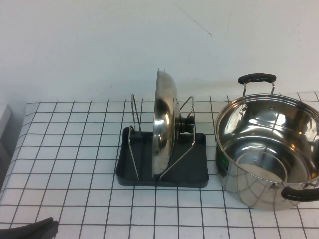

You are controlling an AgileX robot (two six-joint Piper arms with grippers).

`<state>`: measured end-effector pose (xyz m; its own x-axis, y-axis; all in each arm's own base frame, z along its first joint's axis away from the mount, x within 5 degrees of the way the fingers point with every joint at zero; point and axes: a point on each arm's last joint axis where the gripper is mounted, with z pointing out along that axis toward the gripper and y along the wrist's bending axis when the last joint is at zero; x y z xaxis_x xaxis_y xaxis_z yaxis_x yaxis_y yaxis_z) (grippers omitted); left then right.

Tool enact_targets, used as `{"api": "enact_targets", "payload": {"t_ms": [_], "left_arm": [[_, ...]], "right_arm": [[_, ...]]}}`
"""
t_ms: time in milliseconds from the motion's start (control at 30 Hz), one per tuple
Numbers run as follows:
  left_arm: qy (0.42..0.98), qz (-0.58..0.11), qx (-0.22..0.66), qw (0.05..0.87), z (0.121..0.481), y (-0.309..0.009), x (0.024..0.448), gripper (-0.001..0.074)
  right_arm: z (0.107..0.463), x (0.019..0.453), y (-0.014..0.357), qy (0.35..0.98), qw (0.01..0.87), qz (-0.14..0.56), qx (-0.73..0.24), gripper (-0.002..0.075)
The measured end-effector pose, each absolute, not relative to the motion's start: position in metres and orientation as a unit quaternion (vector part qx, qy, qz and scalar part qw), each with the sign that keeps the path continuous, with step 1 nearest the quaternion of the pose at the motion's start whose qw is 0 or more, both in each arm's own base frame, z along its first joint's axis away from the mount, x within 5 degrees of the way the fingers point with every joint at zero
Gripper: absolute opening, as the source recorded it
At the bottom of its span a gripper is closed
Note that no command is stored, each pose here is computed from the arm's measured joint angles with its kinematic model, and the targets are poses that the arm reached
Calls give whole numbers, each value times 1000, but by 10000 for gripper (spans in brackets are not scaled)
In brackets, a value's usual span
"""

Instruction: Put pot lid on rack

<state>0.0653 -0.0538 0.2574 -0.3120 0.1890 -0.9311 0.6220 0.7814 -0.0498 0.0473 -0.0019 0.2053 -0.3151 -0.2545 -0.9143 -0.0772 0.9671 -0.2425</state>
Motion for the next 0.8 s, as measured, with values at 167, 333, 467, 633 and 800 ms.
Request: {"api": "enact_targets", "payload": {"t_ms": [167, 333, 467, 633, 800], "left_arm": [[783, -206, 259, 527, 257, -54, 65, -1], [783, -206, 259, 527, 257, -54, 65, -2], [783, -206, 259, 527, 257, -54, 65, -2], [783, -206, 259, 527, 257, -54, 65, -2], [783, -206, 259, 527, 257, -54, 65, -2]], "right_arm": [[185, 47, -10, 814, 563, -140, -32, -1], [169, 50, -12, 815, 560, -149, -4, -1], [168, 51, -9, 816, 566, -119, -12, -1], [168, 51, -5, 816, 571, -80, -44, -1], [168, 51, -2, 814, 572, -67, -75, -1]]}}
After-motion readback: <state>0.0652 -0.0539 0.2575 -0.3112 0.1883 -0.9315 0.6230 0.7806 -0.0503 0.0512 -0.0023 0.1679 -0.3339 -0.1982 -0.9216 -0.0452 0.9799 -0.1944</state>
